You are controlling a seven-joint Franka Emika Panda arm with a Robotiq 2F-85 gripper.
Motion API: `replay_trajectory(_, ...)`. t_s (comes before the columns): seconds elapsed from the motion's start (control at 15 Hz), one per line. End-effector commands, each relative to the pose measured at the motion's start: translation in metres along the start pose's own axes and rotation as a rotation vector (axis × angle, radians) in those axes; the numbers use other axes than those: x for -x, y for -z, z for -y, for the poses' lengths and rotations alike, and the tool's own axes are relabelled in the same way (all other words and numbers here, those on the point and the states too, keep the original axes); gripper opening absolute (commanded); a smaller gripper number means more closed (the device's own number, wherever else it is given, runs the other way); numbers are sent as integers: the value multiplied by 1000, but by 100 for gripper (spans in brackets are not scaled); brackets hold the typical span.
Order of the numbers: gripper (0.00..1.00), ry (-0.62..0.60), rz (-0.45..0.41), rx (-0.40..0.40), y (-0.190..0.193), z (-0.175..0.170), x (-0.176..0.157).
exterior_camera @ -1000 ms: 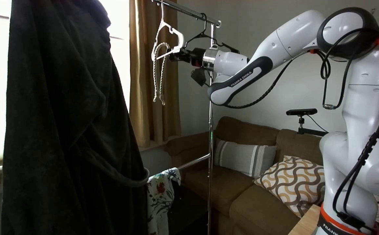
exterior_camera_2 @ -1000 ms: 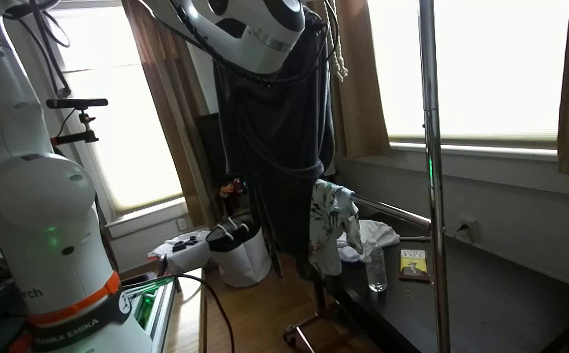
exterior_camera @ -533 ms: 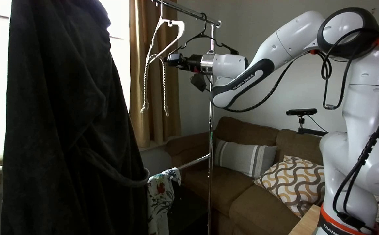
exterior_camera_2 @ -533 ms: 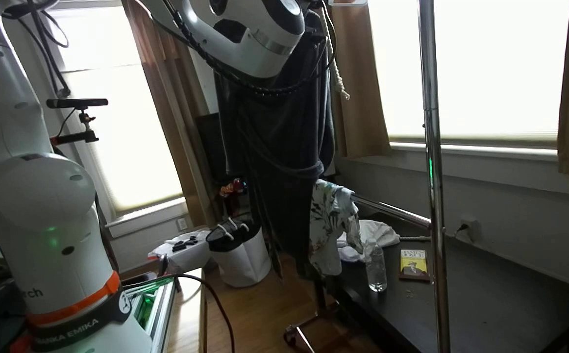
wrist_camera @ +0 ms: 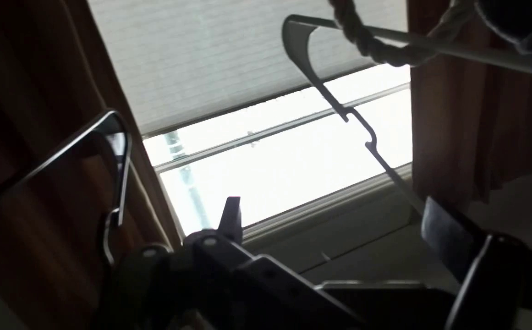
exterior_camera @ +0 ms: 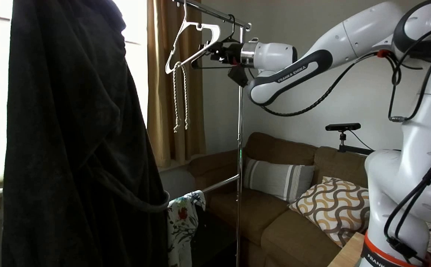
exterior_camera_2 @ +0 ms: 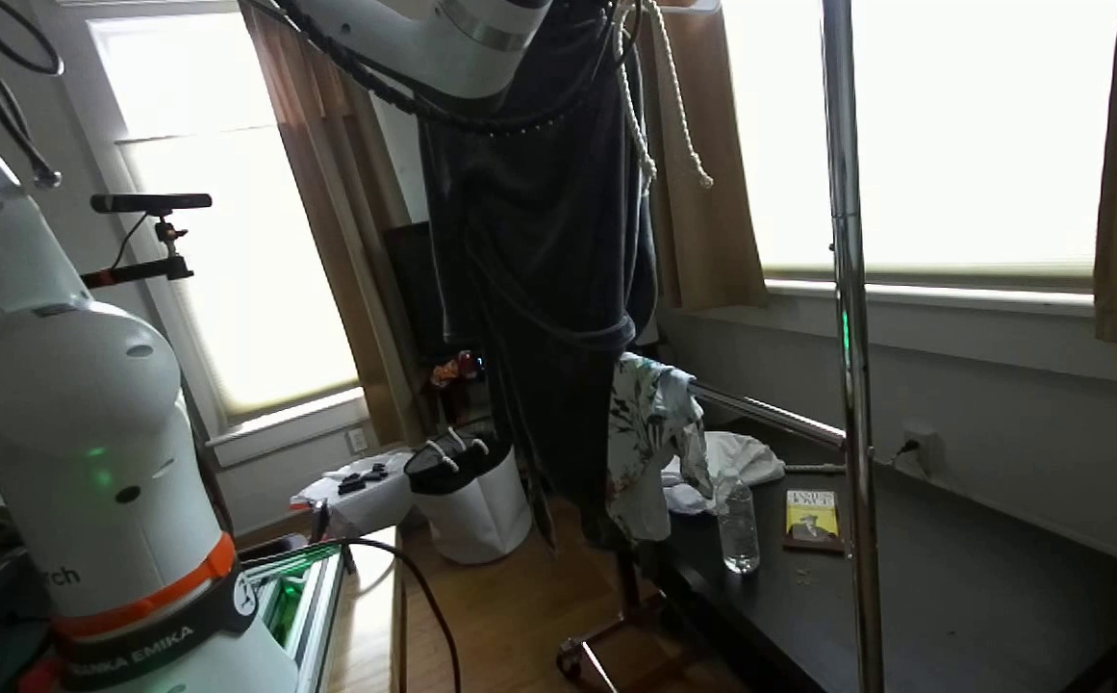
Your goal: Pick up the white rope and hang it on the white coat hanger
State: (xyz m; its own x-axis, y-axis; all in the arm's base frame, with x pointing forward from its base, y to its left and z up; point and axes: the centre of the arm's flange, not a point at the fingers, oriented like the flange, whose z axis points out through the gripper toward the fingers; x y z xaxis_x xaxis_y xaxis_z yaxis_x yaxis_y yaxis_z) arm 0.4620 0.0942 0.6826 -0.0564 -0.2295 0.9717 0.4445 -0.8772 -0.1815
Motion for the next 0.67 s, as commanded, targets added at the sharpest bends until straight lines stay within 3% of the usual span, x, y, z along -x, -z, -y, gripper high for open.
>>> replay_trajectory(0.0, 100, 30, 147, 134, 46, 7, 4)
replay_trajectory(0.4, 100, 128, 492, 142, 87, 38, 60)
replay_trajectory(0.6, 100, 126, 675, 191, 106, 41, 105)
